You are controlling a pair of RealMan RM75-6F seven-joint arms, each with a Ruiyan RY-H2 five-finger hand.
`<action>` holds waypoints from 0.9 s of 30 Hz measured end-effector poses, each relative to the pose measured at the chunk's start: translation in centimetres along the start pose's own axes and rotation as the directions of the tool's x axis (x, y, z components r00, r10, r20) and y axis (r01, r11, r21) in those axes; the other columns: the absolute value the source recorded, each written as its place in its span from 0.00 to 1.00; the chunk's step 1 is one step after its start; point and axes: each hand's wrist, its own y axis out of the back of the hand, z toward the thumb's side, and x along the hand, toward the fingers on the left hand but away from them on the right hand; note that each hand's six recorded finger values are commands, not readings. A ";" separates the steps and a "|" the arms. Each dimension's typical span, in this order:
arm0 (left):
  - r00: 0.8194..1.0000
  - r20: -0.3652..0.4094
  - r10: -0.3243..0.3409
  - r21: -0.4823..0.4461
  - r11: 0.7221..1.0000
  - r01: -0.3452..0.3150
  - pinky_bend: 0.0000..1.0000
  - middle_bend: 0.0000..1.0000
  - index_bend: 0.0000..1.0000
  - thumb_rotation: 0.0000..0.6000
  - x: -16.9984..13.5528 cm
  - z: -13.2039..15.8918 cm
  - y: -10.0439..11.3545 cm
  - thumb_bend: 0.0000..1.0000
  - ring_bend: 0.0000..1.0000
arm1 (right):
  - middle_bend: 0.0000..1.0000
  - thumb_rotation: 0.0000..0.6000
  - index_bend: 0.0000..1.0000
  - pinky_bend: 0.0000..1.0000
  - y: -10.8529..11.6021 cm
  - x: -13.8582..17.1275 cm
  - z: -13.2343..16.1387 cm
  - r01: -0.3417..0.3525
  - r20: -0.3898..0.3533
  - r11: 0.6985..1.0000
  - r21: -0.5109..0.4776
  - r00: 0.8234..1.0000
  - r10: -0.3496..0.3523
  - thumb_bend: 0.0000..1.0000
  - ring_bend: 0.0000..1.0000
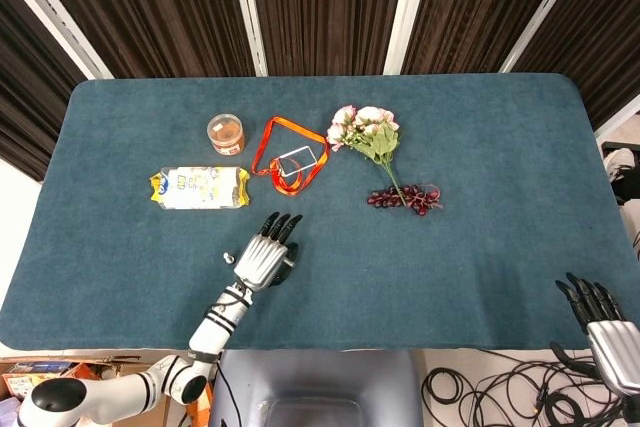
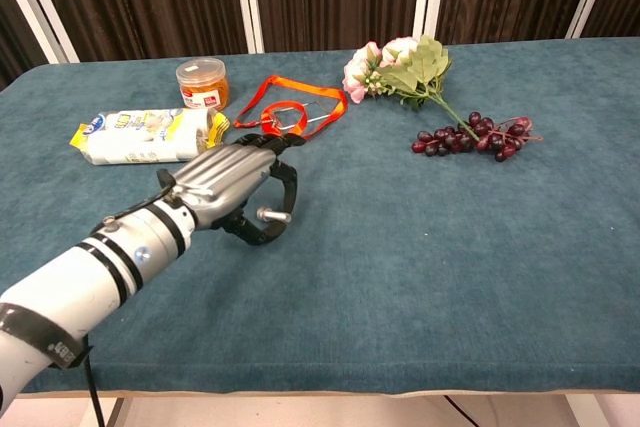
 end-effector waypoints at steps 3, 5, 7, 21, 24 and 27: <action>1.000 -0.012 0.001 -0.023 1.000 -0.001 0.00 0.05 0.64 1.00 0.0 -0.4 0.2 0.37 0.00 | 0.00 1.00 0.00 0.00 0.0 0.0 0.0 0.000 0.001 1.000 0.002 1.000 0.000 0.21 0.00; 1.000 -0.019 0.001 -0.042 0.999 -0.002 0.00 0.06 0.64 1.00 0.0 -0.5 0.4 0.37 0.00 | 0.00 1.00 0.00 0.00 0.0 -0.1 0.0 0.000 0.001 1.000 0.003 1.000 0.000 0.21 0.00; 1.000 -0.025 0.002 -0.061 0.998 -0.004 0.00 0.06 0.64 1.00 0.1 -0.7 0.5 0.37 0.00 | 0.00 1.00 0.00 0.00 0.0 -0.1 0.0 0.000 0.001 1.000 0.005 1.000 0.000 0.21 0.00; 0.997 -0.082 -0.004 -0.142 0.990 -0.008 0.00 0.07 0.62 1.00 0.5 -1.9 1.1 0.38 0.00 | 0.00 1.00 0.00 0.00 -0.2 -0.1 0.0 -0.004 0.001 1.000 0.009 1.000 0.004 0.21 0.00; 0.996 -0.086 -0.005 -0.147 0.989 -0.008 0.00 0.07 0.61 1.00 0.6 -2.1 1.2 0.38 0.00 | 0.00 1.00 0.00 0.00 -0.2 -0.1 0.0 -0.004 0.001 1.000 0.009 1.000 0.004 0.21 0.00; 0.996 -0.087 -0.007 -0.152 0.988 -0.006 0.00 0.07 0.61 1.00 0.7 -2.1 1.2 0.38 0.00 | 0.00 1.00 0.00 0.00 -0.2 -0.1 0.0 -0.005 0.001 1.000 0.010 1.000 0.005 0.21 0.00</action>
